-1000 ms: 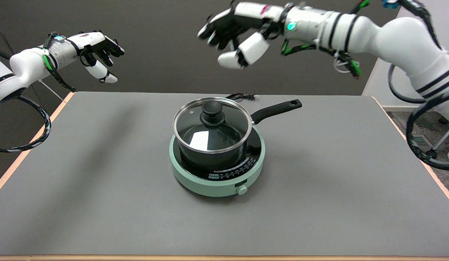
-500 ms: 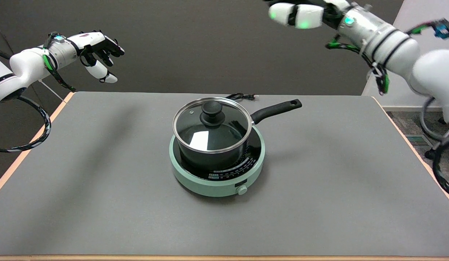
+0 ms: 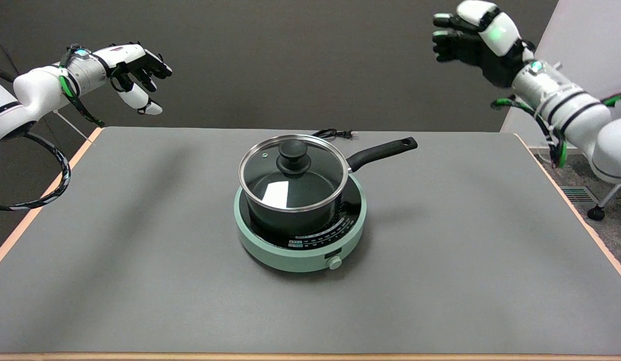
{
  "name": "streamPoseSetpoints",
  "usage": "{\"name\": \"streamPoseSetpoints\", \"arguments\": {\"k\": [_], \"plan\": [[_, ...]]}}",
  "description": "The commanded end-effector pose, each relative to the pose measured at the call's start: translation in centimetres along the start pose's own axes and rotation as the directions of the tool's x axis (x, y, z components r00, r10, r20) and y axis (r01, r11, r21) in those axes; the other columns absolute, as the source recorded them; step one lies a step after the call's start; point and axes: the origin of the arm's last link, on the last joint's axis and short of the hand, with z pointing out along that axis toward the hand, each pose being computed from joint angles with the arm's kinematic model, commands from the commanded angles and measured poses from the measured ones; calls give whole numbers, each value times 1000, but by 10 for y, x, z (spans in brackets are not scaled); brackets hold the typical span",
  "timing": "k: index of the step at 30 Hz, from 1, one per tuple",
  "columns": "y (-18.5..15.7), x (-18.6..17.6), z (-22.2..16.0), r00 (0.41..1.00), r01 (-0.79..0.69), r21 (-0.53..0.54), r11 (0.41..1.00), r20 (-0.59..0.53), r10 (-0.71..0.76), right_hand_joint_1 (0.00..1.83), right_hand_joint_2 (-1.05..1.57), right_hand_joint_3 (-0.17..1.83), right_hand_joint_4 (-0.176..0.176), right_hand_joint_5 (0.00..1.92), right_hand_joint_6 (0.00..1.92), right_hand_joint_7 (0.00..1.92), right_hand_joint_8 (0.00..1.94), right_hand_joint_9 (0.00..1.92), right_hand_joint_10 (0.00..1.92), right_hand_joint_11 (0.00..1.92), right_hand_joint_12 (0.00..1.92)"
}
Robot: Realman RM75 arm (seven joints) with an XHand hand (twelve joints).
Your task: Place the pot lid onto the pot.
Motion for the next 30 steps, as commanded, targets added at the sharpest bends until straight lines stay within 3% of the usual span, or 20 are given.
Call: {"name": "streamPoseSetpoints", "arguments": {"k": [1,5,10,16,22,30], "plan": [[106,1,-43,853,-521,-244,818,-107,511,239,622,856,132,544,236,603,182,575,288,436,822],[123,-20,-48,786,-616,-245,749,-123,606,291,611,855,113,537,232,587,174,555,287,412,807],[126,-29,-49,787,-614,-231,755,-106,607,349,638,779,85,516,230,540,194,509,269,345,727],[121,-39,-46,731,-666,-197,719,15,682,382,591,855,79,506,215,560,166,504,282,351,724],[107,-30,-39,743,-652,-89,753,123,658,425,580,845,25,401,162,417,160,384,245,247,589],[100,-29,-38,745,-645,-66,761,165,646,429,608,805,7,352,173,361,180,339,229,227,521]]}}
